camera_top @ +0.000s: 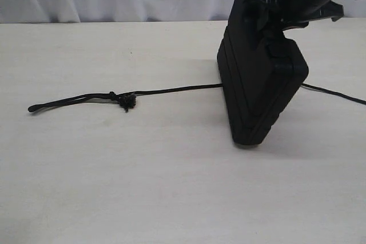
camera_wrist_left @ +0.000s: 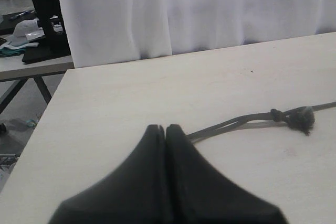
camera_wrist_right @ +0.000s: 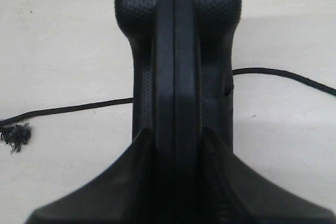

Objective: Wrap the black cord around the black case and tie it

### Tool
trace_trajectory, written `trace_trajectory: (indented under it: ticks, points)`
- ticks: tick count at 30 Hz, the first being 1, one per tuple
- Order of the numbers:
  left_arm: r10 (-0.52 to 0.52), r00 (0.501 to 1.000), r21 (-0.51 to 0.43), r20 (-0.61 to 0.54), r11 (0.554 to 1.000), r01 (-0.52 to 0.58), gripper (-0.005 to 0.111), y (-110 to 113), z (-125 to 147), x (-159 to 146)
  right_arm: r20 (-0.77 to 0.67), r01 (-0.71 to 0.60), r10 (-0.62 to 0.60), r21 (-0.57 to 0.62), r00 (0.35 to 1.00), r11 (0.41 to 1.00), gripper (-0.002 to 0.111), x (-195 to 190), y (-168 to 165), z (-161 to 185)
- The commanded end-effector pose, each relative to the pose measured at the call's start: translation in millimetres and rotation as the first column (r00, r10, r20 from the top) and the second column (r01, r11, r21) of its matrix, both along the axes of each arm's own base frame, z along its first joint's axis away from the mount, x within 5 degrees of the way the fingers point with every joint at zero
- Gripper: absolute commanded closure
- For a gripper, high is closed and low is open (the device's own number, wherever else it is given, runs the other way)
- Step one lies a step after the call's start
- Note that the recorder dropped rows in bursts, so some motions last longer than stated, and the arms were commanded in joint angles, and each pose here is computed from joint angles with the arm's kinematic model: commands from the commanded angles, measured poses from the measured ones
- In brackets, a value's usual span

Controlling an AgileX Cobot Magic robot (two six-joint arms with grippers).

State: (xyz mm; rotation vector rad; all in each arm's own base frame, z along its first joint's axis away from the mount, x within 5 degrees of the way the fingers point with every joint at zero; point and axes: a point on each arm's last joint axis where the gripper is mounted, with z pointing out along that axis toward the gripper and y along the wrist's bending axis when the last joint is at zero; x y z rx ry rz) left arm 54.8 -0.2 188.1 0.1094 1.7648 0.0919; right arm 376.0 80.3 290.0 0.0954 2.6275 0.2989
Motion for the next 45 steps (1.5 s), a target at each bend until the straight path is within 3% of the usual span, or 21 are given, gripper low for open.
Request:
trace_trajectory:
  ticks: [1,13,45]
  points:
    - [0.001,1.0,-0.008,0.006,1.0,-0.001,0.107,0,0,0,0.014,0.05,-0.05,-0.038,0.999,0.998,0.104,-2,-9,4]
    - [0.001,1.0,-0.008,0.006,1.0,-0.001,0.107,0,0,0,0.043,-0.004,0.008,-0.095,0.999,0.995,0.104,-6,-12,31]
    - [0.001,1.0,-0.008,0.008,1.0,-0.001,0.107,0,0,0,0.0,-0.017,0.017,-0.117,1.0,0.993,0.104,-3,-13,20]
